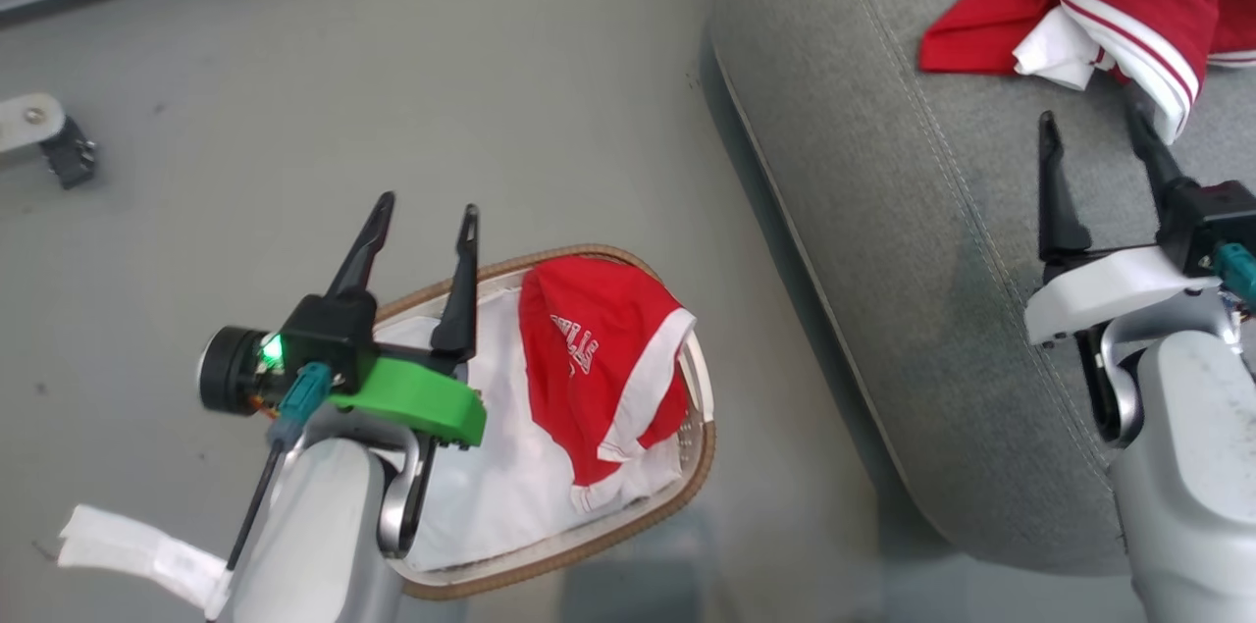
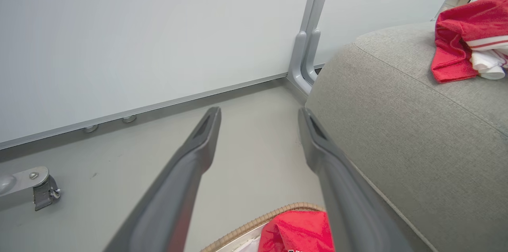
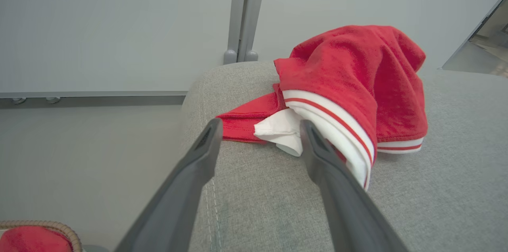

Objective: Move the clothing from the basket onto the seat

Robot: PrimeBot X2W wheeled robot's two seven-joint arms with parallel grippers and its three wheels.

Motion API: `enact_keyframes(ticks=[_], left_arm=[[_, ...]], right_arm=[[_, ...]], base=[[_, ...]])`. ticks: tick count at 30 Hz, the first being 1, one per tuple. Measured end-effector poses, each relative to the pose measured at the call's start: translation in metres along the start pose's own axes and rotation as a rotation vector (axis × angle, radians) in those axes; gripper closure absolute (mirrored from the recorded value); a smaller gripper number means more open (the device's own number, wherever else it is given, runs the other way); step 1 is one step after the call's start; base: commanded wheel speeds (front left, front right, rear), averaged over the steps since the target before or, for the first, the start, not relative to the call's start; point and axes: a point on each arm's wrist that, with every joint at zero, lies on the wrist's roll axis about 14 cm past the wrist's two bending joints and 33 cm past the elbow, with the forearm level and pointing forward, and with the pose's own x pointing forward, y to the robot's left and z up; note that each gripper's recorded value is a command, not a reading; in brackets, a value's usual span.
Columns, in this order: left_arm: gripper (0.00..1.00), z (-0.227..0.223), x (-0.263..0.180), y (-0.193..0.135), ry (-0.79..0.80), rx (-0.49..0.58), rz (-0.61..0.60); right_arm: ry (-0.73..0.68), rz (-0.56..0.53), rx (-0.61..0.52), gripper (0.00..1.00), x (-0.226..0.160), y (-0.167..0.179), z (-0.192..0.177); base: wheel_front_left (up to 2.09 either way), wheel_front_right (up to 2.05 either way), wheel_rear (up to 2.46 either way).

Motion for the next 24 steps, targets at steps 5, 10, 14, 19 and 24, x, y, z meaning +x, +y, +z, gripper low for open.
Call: enact_keyframes(ticks=[5, 10, 14, 19, 24], left_arm=[[0.00, 0.010, -0.025, 0.034, -0.014, 0.018, 0.138], [0.00, 0.018, -0.057, 0.065, -0.022, 0.026, 0.269], [0.00, 0.029, -0.081, 0.085, -0.047, 0.030, 0.362], [0.00, 0.038, -0.109, 0.097, -0.066, 0.035, 0.432], [0.00, 0.042, -0.132, 0.100, -0.076, 0.037, 0.470]], right_arm=[[-0.068, 0.086, 0.063, 0.00, -0.002, 0.037, 0.021], [-0.109, 0.156, 0.104, 0.00, -0.006, 0.068, 0.035], [-0.124, 0.200, 0.134, 0.00, -0.012, 0.088, 0.041], [-0.121, 0.230, 0.163, 0.00, -0.024, 0.103, 0.043], [-0.112, 0.248, 0.180, 0.00, -0.037, 0.111, 0.042]], base=[[0.00, 0.00, 0.00], [0.00, 0.00, 0.00], [0.00, 0.00, 0.00], [0.00, 0.00, 0.00], [0.00, 0.00, 0.00]])
